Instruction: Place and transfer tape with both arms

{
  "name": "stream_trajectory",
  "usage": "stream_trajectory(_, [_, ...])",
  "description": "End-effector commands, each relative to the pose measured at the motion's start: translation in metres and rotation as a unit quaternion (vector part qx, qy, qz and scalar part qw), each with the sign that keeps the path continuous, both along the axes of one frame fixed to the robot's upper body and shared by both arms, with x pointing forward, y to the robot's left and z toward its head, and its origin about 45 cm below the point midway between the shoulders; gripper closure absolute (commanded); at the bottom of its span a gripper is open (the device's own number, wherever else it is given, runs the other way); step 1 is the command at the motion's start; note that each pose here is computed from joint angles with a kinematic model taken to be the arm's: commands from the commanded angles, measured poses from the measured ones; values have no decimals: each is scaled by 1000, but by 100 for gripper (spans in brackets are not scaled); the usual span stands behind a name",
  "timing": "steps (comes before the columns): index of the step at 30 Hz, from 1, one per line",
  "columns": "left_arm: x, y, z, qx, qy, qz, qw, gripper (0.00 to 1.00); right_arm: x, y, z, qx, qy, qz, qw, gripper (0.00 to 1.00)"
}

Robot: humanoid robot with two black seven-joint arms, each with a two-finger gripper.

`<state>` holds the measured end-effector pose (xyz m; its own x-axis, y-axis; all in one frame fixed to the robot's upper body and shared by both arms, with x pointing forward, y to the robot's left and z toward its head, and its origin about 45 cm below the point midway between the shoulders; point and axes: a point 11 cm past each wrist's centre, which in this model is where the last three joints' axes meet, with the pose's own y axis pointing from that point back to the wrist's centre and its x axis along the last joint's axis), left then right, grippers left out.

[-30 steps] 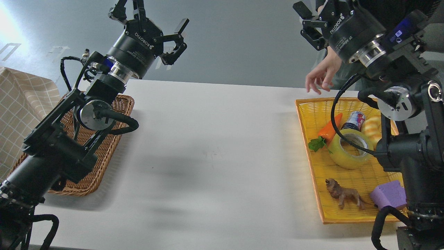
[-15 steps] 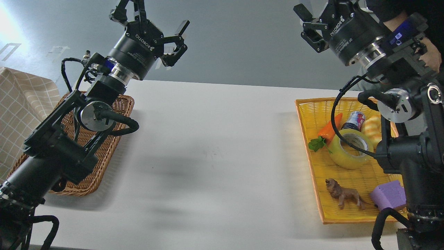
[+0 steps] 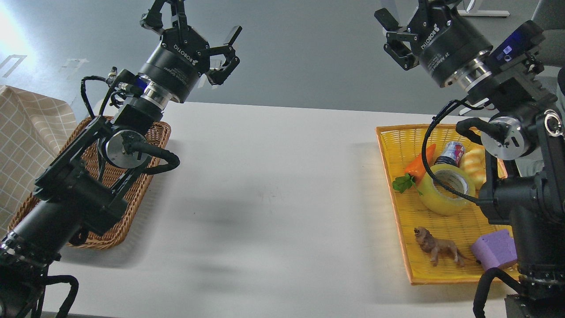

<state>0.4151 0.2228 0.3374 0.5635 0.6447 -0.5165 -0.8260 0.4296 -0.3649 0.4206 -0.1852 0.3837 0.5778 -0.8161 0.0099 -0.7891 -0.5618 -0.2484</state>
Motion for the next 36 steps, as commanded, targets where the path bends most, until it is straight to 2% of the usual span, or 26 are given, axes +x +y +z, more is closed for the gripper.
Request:
stream_trajectory(1, [0, 0, 0, -2, -1, 0, 1000, 0, -1, 0, -3, -2, 4, 1, 1000, 0])
stream_trajectory(36, [0, 0, -2, -1, 3, 0, 1000, 0, -3, 0, -6, -2, 5, 3, 1000, 0])
